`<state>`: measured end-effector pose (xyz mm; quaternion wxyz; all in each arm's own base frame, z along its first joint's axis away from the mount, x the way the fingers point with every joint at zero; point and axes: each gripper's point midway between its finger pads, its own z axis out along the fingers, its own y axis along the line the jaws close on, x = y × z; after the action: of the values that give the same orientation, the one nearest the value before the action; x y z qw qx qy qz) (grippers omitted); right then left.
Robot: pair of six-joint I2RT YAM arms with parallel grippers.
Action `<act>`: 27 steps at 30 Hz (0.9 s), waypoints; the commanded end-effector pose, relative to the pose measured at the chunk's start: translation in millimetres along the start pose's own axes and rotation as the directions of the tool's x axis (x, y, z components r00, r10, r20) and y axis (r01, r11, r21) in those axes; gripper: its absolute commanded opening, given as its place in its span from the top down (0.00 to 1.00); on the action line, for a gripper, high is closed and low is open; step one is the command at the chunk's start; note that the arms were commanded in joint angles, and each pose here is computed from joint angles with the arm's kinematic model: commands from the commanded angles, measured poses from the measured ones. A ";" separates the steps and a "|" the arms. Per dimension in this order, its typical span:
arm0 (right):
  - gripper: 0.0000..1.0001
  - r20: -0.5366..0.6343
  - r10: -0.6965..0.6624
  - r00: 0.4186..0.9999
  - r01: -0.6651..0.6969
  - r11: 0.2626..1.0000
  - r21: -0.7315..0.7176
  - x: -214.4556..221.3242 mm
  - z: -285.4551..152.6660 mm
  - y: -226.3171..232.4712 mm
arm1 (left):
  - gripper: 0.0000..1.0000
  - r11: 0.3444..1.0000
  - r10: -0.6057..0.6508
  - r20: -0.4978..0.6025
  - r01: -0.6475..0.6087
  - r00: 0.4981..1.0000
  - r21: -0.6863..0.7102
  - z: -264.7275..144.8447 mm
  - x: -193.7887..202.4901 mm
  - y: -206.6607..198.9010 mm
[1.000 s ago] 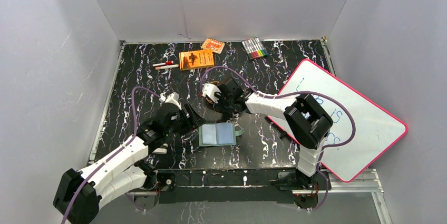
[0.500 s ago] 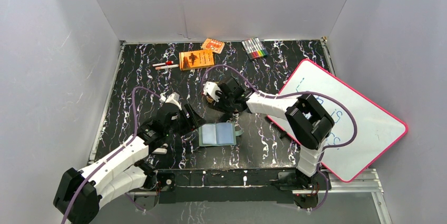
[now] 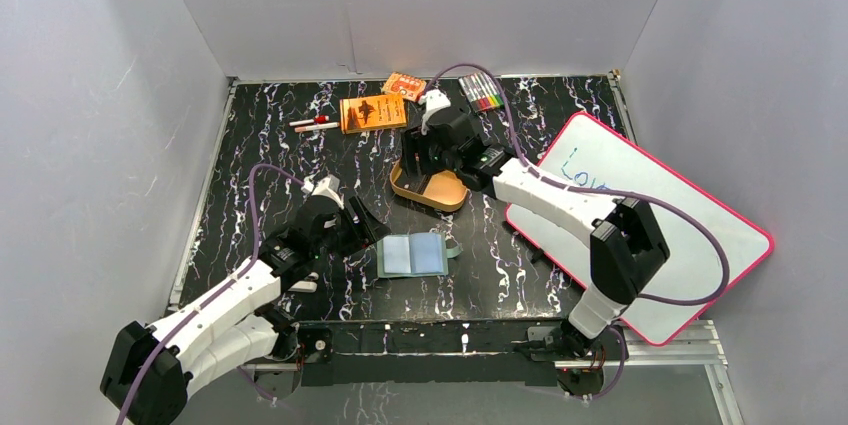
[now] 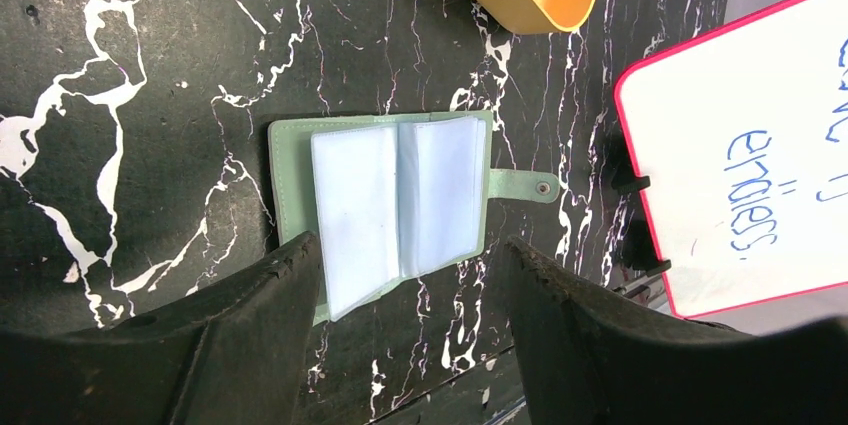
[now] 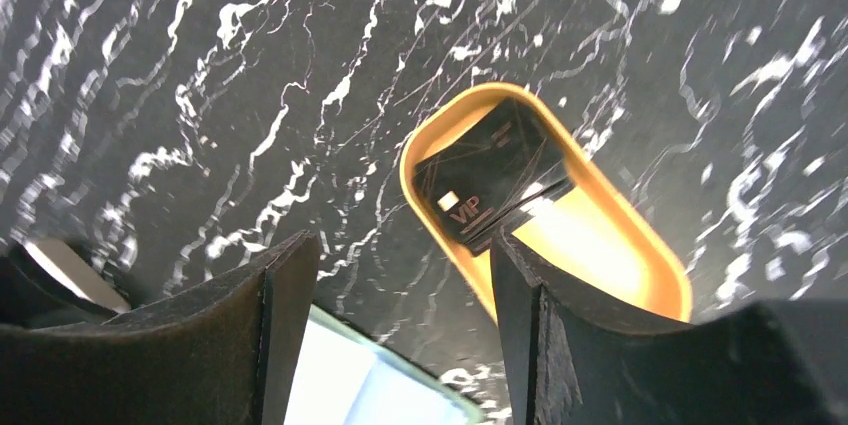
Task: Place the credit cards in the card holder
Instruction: Move the storage box to the center of the board.
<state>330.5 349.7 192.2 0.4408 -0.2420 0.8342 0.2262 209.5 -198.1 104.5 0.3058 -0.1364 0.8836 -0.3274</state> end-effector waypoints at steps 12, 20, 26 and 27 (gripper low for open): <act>0.31 -0.016 0.691 0.722 -0.666 0.702 0.253 61.6 51.1 -44.4 | 0.37 0.999 0.035 -0.032 -0.035 0.999 0.002 0.2 4.8 1.7; 0.31 -0.080 0.706 0.704 -0.667 0.696 0.266 78.4 75.4 -47.3 | 0.37 0.999 0.034 -0.057 -0.034 0.998 0.001 7.5 9.1 2.3; 0.33 -0.069 0.727 0.683 -0.682 0.669 0.294 85.9 83.5 -52.8 | 0.37 0.999 0.038 -0.058 -0.039 0.998 -0.004 9.1 9.2 3.8; 0.34 -0.067 0.731 0.679 -0.687 0.664 0.295 86.8 84.8 -53.2 | 0.37 0.999 0.037 -0.059 -0.038 0.998 -0.005 9.6 9.5 4.2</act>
<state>354.2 330.8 47.5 0.2460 0.1179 0.9344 0.2292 207.3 -202.3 90.5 0.2829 -0.1170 0.8981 -0.3158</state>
